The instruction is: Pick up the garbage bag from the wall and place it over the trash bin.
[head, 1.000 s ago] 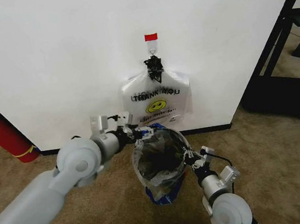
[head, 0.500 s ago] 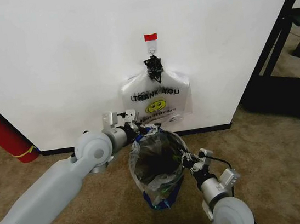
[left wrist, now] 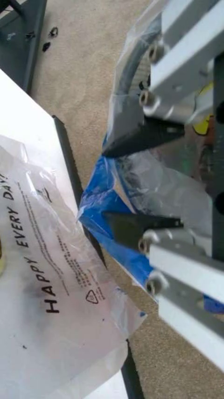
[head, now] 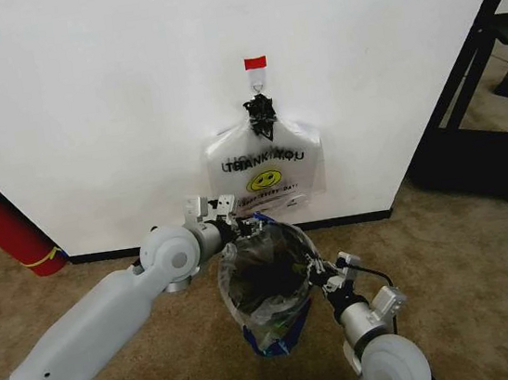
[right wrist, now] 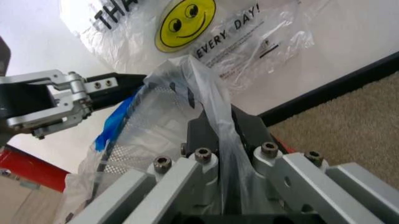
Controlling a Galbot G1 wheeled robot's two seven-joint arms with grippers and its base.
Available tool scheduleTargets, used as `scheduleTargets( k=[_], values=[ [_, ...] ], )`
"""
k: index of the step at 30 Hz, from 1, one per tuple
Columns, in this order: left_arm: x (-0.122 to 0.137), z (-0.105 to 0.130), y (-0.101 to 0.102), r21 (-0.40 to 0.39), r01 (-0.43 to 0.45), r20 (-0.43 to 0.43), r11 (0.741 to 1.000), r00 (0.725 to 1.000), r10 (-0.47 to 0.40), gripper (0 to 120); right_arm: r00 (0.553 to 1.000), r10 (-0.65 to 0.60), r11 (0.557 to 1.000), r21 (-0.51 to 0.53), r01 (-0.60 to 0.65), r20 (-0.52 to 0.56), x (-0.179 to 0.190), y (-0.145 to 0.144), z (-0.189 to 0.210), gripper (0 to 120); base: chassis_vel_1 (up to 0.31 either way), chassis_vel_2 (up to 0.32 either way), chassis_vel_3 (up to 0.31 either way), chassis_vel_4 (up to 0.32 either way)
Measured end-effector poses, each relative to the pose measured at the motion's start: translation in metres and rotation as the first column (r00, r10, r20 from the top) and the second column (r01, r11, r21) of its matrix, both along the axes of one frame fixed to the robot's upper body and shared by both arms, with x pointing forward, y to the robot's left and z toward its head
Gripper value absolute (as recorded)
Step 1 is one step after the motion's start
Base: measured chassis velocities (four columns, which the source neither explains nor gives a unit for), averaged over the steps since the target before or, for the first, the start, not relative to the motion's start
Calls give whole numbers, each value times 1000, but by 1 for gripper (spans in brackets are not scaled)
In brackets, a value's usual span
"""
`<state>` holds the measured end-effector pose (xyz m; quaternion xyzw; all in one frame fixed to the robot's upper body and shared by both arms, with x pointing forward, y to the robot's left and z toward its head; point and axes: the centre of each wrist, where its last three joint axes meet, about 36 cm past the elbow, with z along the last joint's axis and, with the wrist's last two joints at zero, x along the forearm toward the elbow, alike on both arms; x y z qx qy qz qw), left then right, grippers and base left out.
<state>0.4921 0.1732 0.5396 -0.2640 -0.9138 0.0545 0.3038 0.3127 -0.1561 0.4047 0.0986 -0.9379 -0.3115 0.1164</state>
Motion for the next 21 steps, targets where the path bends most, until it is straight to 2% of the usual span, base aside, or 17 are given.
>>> scheduleTargets(
  k=[2,8,21],
  values=[
    [0,0,0,2,1,0,1000,1000,-1,27,1000,0,1000,0,0,0,0,0,0,1,0,0,0,0],
    [2,0,-1,8,-4,2,1000,1000,4,0,1000,2,1000,-5,-2,0,0,-1,0,1,0,0,0,0],
    [11,-2,4,19,-28,0,999,1000,28,0,1000,24,1000,7,-24,3,-4,-1,-1,1,0,0,0,0]
  ],
)
